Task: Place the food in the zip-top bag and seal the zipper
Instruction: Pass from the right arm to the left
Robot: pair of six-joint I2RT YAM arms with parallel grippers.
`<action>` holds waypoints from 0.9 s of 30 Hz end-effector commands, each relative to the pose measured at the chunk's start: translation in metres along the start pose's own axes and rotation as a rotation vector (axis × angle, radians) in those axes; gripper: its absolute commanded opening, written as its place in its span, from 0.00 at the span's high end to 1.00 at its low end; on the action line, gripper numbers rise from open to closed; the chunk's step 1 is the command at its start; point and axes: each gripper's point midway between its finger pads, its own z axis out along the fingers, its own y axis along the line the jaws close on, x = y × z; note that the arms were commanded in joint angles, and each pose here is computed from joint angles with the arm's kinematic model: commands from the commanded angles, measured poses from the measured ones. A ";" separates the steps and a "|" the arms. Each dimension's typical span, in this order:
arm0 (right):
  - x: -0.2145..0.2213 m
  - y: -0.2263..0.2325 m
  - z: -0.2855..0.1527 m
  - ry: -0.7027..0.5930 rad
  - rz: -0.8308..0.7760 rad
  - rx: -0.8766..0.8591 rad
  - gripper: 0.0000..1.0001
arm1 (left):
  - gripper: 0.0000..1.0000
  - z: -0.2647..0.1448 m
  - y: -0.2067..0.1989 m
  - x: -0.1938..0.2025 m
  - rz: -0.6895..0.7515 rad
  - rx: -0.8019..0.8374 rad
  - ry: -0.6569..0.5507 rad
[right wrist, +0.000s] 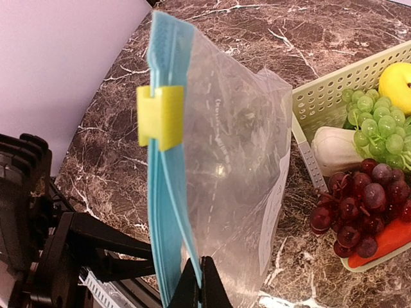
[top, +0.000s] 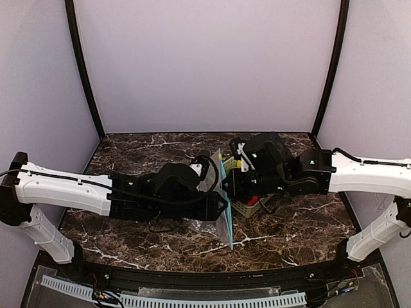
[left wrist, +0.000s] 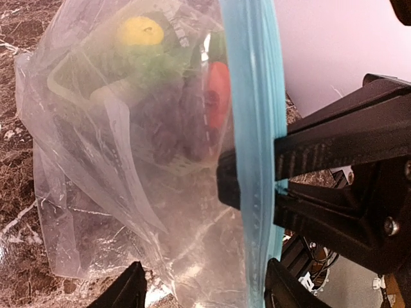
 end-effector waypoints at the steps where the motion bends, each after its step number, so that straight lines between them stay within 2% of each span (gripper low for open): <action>1: -0.005 0.001 -0.006 -0.031 0.023 -0.018 1.00 | 0.38 0.002 0.008 0.000 0.003 -0.051 0.005; 5: -0.004 -0.001 -0.007 -0.030 0.023 -0.016 1.00 | 0.40 0.002 0.021 0.002 0.013 -0.101 0.013; 11: 0.003 -0.007 -0.003 -0.013 0.024 0.004 1.00 | 0.53 -0.014 0.044 -0.004 0.031 -0.196 -0.017; 18: 0.006 -0.009 0.001 -0.002 0.021 0.018 1.00 | 0.71 -0.017 0.057 -0.009 0.007 -0.199 -0.030; 25: 0.006 -0.010 0.004 0.000 0.016 0.030 1.00 | 0.80 -0.009 0.052 -0.015 0.013 -0.165 -0.018; 27: 0.007 -0.011 0.005 0.005 0.015 0.031 1.00 | 0.86 -0.005 0.049 -0.015 0.021 -0.161 -0.009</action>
